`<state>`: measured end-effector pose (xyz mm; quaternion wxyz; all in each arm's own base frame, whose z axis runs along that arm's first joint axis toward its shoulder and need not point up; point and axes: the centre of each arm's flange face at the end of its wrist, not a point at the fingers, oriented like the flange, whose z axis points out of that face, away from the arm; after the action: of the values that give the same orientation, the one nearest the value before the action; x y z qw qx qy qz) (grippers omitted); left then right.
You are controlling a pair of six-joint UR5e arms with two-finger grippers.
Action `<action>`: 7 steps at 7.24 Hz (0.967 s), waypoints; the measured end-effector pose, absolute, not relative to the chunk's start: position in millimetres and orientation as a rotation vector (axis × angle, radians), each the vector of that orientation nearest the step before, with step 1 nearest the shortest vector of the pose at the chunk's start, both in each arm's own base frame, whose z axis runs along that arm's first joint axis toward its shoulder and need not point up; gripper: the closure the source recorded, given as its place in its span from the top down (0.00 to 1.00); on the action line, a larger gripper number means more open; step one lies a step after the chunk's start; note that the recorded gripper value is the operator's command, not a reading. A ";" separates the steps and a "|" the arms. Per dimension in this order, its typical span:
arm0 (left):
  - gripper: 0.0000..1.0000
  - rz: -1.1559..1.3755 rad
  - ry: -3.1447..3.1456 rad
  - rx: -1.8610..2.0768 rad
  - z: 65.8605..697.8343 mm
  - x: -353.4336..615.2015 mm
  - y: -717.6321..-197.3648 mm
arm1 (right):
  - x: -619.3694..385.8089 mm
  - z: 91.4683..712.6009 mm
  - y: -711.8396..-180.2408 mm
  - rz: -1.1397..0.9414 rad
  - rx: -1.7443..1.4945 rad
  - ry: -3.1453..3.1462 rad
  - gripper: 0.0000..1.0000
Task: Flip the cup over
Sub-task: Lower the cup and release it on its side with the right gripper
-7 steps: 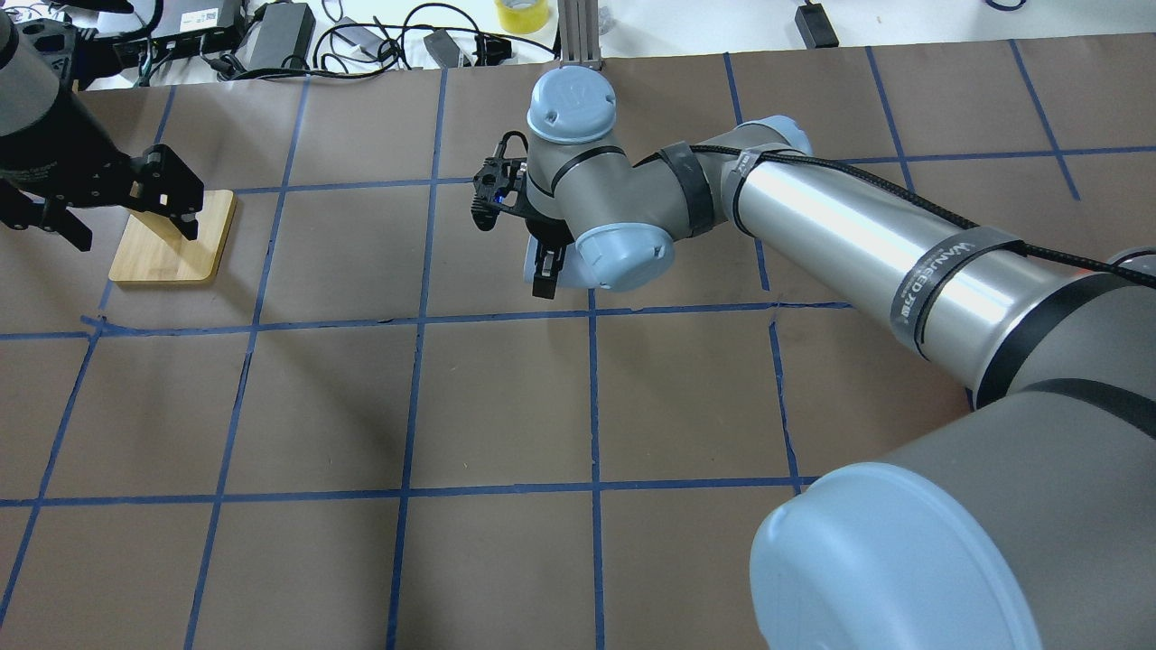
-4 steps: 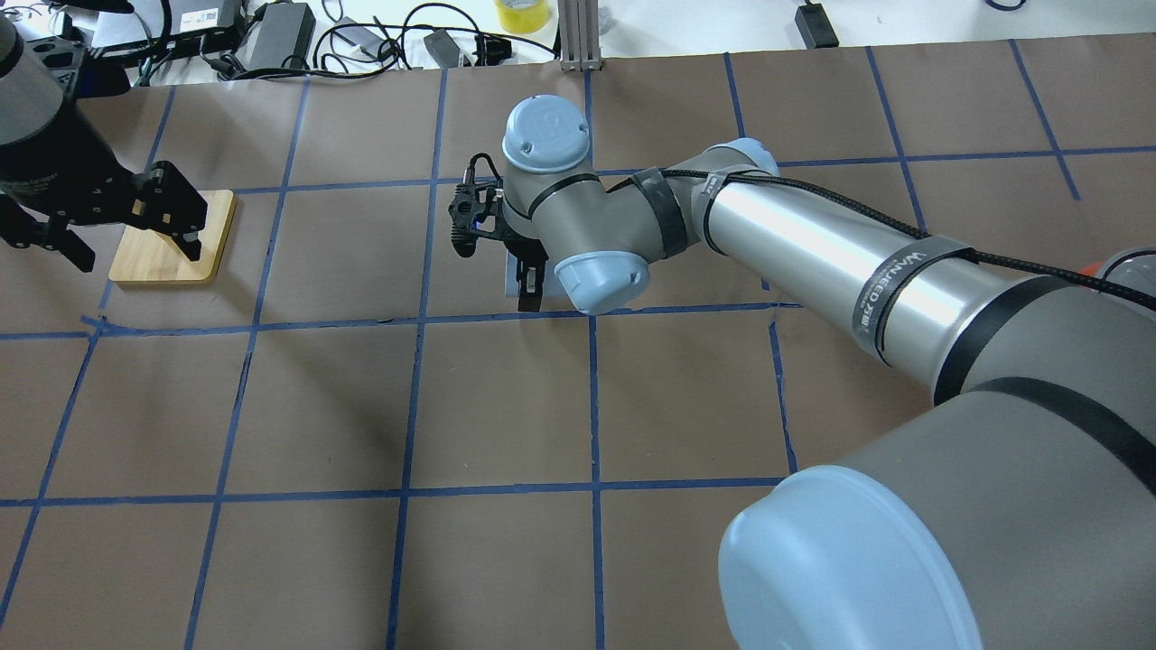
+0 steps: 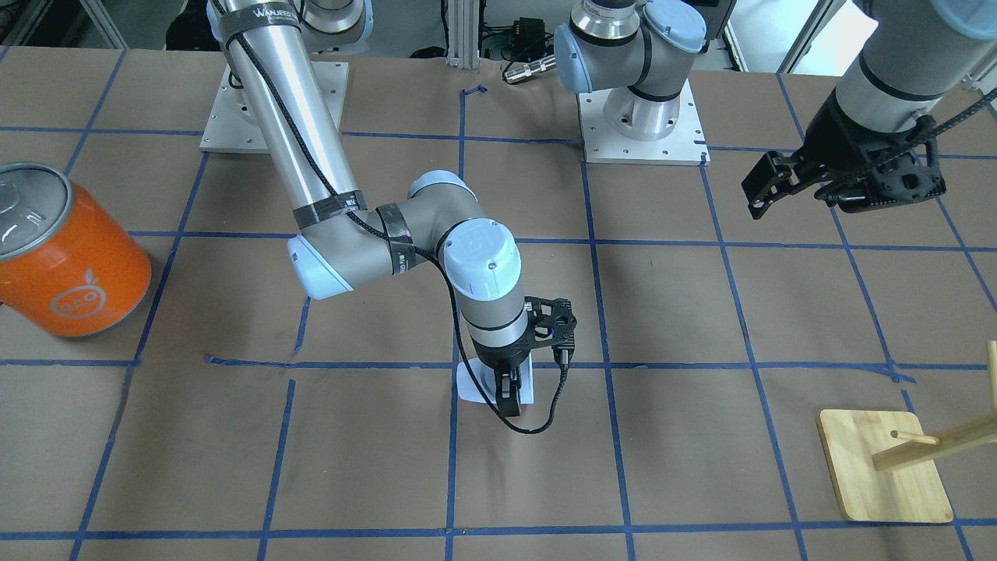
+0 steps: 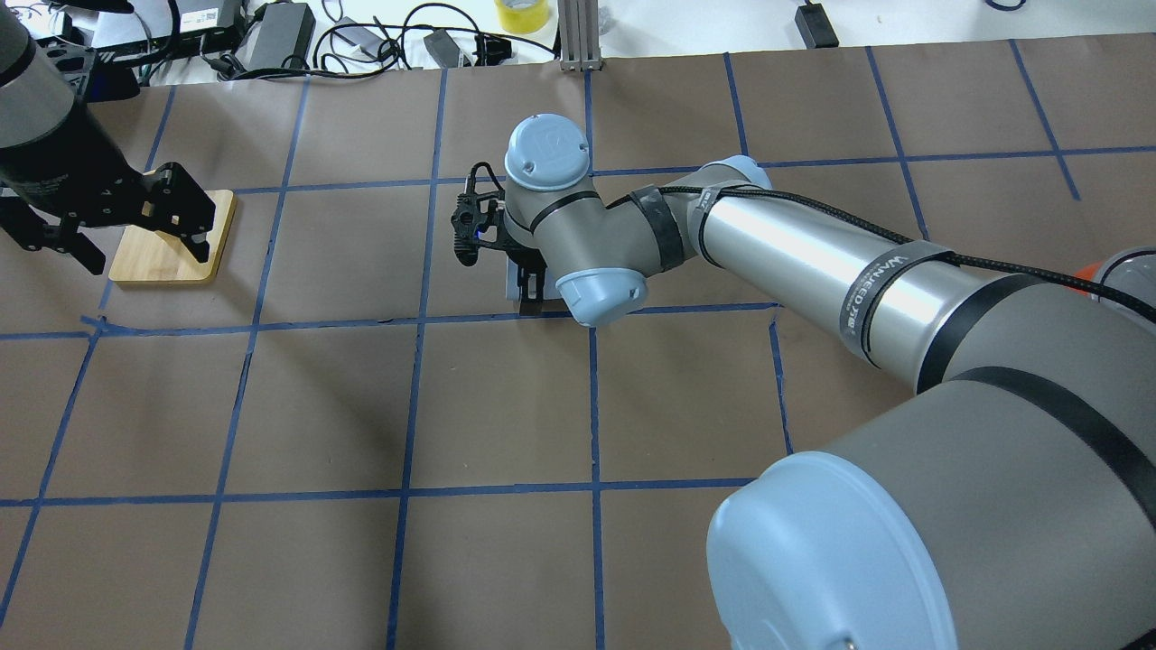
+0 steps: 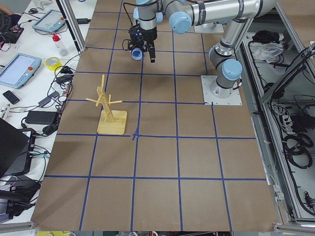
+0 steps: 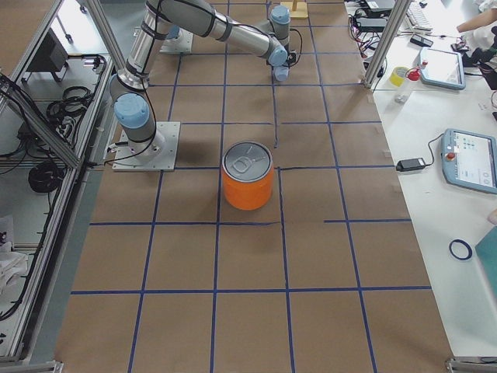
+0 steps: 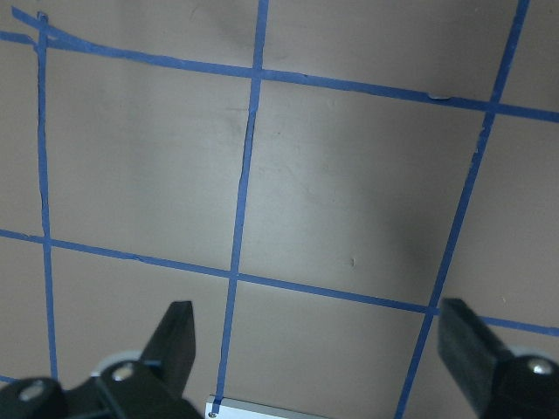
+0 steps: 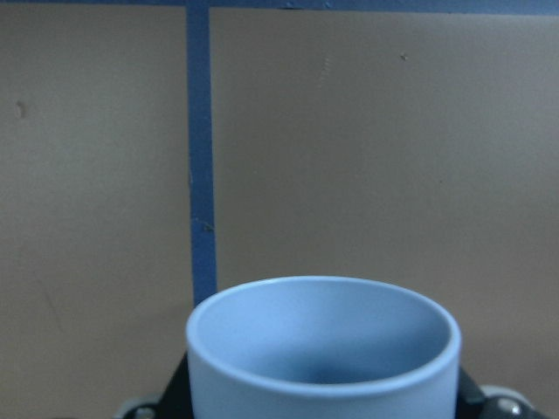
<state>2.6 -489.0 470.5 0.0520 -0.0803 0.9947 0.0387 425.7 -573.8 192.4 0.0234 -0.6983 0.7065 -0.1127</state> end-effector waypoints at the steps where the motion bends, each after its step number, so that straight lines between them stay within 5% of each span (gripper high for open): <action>1: 1.00 0.119 3.023 -0.240 470.6 1.1 -487.3 | 425.7 192.5 -573.8 -0.352 -2.153 2.189 0.60; 3: 1.00 0.143 3.026 -0.235 466.6 -1.2 -485.1 | 424.8 192.8 -574.0 -0.353 -2.143 2.196 0.99; 7: 1.00 0.174 3.029 -0.218 454.9 -0.6 -488.5 | 419.2 199.9 -577.8 -0.372 -2.132 2.211 1.00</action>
<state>-0.6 -488.5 454.9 0.0497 -0.0714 0.9946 0.0570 419.2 -577.8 199.9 0.0237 -0.6890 0.7144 -0.1202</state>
